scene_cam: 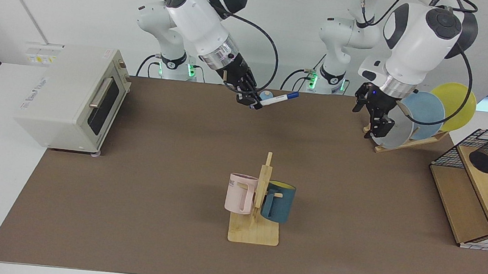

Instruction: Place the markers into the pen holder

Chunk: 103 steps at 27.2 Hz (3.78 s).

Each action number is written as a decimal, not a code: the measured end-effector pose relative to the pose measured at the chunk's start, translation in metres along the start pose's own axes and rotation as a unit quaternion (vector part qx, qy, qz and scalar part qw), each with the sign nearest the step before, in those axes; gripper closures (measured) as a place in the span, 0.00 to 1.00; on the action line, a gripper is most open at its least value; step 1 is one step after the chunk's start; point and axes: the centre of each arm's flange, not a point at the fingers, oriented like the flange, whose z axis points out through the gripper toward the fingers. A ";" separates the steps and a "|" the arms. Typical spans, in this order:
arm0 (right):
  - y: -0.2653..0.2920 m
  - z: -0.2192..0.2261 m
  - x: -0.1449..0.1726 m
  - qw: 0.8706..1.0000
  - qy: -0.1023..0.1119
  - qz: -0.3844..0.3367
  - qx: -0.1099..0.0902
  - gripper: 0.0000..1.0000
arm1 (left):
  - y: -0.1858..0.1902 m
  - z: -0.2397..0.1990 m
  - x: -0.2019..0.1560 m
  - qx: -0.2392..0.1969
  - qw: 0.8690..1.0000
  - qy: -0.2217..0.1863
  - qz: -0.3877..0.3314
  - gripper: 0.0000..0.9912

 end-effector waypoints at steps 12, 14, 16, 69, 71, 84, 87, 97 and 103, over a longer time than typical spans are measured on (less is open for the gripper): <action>0.019 0.048 -0.040 1.000 -0.014 0.015 0.018 0.83 | 0.044 -0.023 0.088 0.036 0.999 -0.023 0.033 0.01; 0.019 0.051 -0.040 1.000 -0.014 0.015 0.018 0.83 | 0.049 -0.024 0.095 0.039 0.998 -0.027 0.040 0.01; 0.019 0.052 -0.039 1.000 -0.013 0.016 0.019 0.83 | 0.052 -0.024 0.100 0.039 0.998 -0.028 0.045 0.01; 0.020 0.056 -0.028 0.995 0.052 -0.082 -0.002 0.05 | 0.075 -0.026 0.124 0.043 0.997 -0.039 0.052 0.91; 0.020 0.052 -0.018 0.989 0.079 -0.121 -0.020 0.00 | 0.073 -0.026 0.120 0.042 0.997 -0.040 0.049 0.91; -0.012 -0.036 0.090 0.901 0.163 -0.381 -0.132 0.00 | 0.017 -0.027 0.020 0.034 0.997 -0.045 -0.050 0.91; -0.021 -0.058 0.115 0.869 0.182 -0.436 -0.145 0.00 | 0.005 -0.027 -0.011 0.031 0.995 -0.046 -0.080 0.91; -0.037 -0.102 0.162 0.705 0.232 -0.633 -0.219 0.00 | -0.025 -0.031 -0.126 0.033 0.981 -0.061 -0.182 0.91; -0.049 -0.137 0.194 0.663 0.224 -0.676 -0.230 0.00 | -0.030 -0.035 -0.190 0.038 0.969 -0.081 -0.231 0.91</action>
